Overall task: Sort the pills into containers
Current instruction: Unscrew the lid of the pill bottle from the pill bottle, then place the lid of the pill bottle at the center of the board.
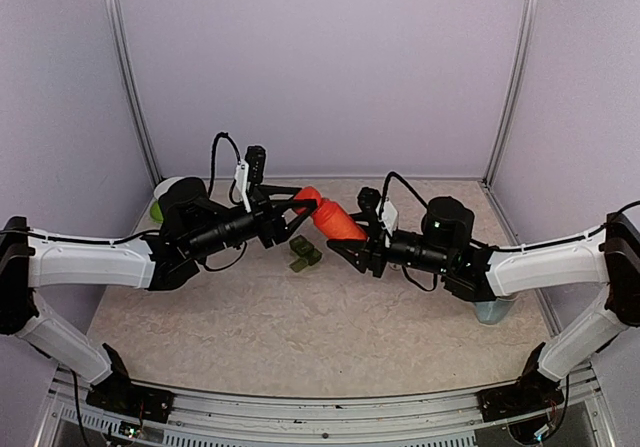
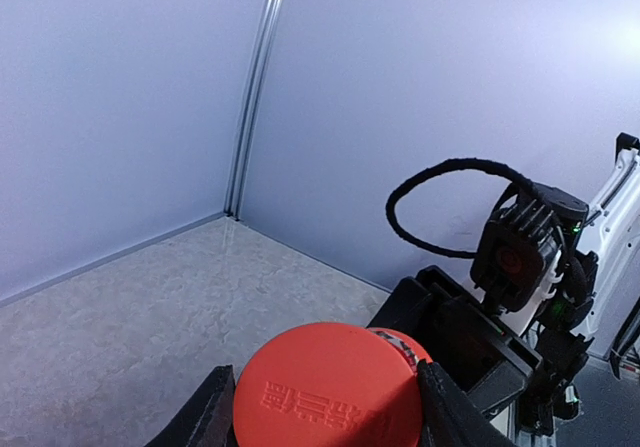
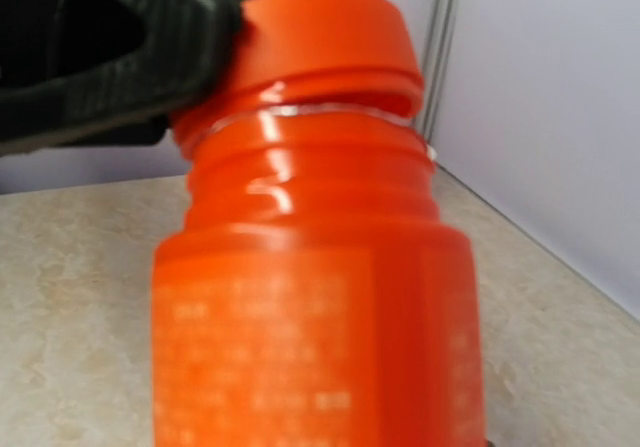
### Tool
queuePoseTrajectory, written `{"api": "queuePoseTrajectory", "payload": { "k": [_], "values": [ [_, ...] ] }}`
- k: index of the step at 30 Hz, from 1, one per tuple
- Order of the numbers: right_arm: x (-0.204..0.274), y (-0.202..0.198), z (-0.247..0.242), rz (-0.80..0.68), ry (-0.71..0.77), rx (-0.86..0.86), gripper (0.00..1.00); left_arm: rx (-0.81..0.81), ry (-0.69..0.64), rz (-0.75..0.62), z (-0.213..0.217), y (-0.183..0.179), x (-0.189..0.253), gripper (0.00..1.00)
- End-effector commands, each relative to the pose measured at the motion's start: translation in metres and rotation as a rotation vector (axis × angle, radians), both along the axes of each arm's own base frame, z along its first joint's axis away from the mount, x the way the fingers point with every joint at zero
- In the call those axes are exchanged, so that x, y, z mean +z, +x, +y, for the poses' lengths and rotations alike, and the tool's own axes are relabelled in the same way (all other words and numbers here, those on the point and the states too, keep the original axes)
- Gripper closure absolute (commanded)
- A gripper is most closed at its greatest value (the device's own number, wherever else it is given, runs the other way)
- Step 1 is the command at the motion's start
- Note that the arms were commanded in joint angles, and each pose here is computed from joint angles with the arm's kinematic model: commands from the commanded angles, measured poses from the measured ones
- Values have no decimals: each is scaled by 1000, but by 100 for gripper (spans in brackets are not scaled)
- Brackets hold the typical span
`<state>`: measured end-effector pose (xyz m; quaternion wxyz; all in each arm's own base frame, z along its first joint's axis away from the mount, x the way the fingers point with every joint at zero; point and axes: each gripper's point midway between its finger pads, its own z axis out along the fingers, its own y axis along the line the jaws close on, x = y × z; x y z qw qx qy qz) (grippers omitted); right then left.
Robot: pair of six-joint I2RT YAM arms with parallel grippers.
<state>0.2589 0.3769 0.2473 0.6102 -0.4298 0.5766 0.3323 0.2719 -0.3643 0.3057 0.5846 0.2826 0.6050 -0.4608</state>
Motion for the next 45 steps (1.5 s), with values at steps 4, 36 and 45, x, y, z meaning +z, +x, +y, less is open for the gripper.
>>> {"api": "queuePoseTrajectory", "payload": {
  "k": [4, 36, 45],
  "values": [
    [-5, 15, -2, -24, 9, -63, 72, 142, -2, -3, 28, 24, 9, 47],
    [-35, 34, -16, 52, -29, -93, 72, 634, 379, 307, 135, 97, -193, 48],
    [-35, 33, -18, 53, -28, -91, 72, 721, 460, 398, 154, 105, -240, 48]
  ]
}}
